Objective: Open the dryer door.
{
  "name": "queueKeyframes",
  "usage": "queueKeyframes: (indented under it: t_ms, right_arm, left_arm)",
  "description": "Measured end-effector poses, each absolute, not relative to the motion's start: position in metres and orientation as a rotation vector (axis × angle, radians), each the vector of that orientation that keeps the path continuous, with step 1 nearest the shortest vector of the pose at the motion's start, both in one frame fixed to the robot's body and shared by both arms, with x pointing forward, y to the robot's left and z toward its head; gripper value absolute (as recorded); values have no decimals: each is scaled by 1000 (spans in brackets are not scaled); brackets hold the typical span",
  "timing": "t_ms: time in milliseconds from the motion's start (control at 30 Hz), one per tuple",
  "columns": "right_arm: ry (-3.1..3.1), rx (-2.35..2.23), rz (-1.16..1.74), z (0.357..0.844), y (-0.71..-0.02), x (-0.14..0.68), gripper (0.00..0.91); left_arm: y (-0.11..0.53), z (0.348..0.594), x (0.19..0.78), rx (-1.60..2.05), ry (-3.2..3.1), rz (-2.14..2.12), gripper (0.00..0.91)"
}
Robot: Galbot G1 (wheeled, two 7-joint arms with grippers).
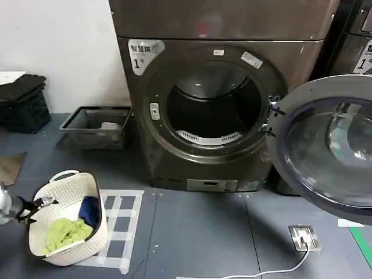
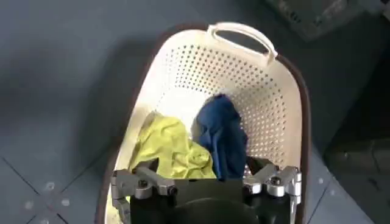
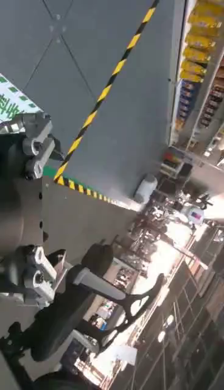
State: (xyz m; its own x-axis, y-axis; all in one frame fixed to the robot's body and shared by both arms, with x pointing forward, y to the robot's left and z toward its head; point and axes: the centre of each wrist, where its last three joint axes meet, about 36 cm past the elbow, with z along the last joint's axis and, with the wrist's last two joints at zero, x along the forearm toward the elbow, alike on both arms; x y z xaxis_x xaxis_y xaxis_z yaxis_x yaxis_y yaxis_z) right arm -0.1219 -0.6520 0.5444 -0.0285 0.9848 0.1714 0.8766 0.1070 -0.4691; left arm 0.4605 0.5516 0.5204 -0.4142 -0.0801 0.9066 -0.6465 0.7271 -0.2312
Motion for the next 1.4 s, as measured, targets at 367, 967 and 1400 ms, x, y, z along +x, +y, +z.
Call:
queueKeyframes:
  t_ms: [367, 967, 1400]
  right_arm:
    - [-1957, -1813, 341, 543, -652, -126, 907]
    - [-1824, -1912, 295, 542, -657, -146, 907]
    - [-1837, -1936, 296, 539, -658, -152, 907]
  left_arm:
    - [540, 508, 460, 535, -1893, 664, 907]
    - [542, 501, 458, 548, -1877, 656, 907]
    - [541, 497, 457, 547, -1868, 655, 907]
